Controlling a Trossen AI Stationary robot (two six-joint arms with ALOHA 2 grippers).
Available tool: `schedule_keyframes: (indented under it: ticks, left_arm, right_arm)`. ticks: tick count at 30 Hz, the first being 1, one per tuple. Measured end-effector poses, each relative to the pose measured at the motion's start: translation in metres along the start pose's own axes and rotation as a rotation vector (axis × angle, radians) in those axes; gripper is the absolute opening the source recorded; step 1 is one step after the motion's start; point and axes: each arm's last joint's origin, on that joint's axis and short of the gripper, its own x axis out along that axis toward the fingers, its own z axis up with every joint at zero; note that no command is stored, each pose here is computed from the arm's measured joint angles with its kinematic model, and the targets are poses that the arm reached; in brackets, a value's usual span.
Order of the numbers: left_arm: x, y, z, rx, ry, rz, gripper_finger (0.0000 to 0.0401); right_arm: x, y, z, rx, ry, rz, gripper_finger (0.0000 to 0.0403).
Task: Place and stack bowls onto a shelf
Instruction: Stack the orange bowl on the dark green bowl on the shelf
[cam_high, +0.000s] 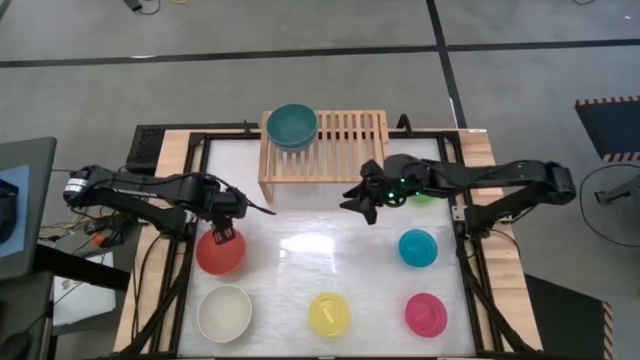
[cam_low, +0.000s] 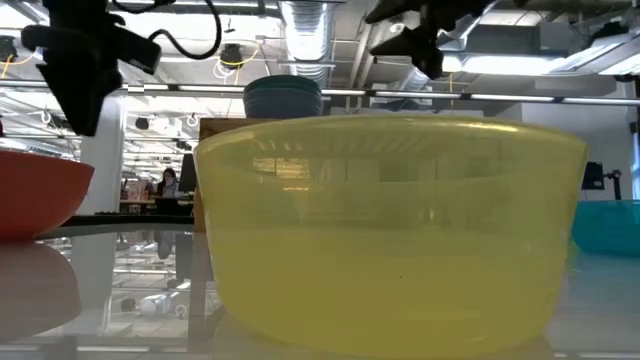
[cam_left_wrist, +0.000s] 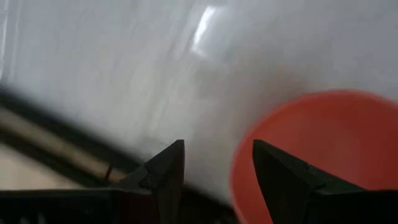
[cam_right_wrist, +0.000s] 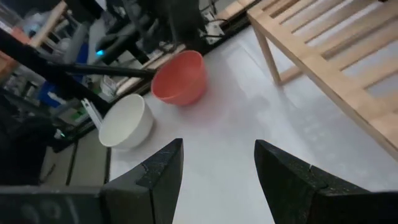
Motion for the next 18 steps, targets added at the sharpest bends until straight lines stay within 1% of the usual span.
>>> schedule_keyframes:
  ticks: [1,2,4,6,7,11,18]
  left_arm:
    - [0.006,-0.001,-0.002,0.030,-0.016,-0.038,0.0171]
    - [0.011,-0.001,-0.006,0.061,-0.004,-0.074,0.0169]
    - [0.021,-0.001,-0.014,0.085,0.029,-0.122,0.0162]
    - [0.029,0.001,-0.023,0.099,0.061,-0.122,0.0154]
    - [0.032,0.002,-0.024,0.098,0.055,-0.124,0.0149]
    - [0.043,0.004,-0.033,0.115,0.065,-0.116,0.0133]
    - [0.047,0.004,-0.031,0.070,0.069,-0.077,0.0104]
  right_arm:
    - [-0.001,0.000,0.000,0.006,-0.012,0.008,0.0224]
    - [-0.003,0.002,0.000,0.006,-0.030,0.024,0.0224]
    - [-0.009,0.006,-0.002,0.006,-0.034,0.038,0.0224]
    - [-0.014,0.010,-0.002,-0.002,-0.051,0.036,0.0224]
    - [-0.016,0.011,-0.003,-0.011,-0.054,0.027,0.0224]
    - [-0.017,0.007,-0.001,-0.038,-0.074,-0.013,0.0224]
    - [-0.011,-0.002,0.006,-0.024,-0.113,-0.039,0.0224]
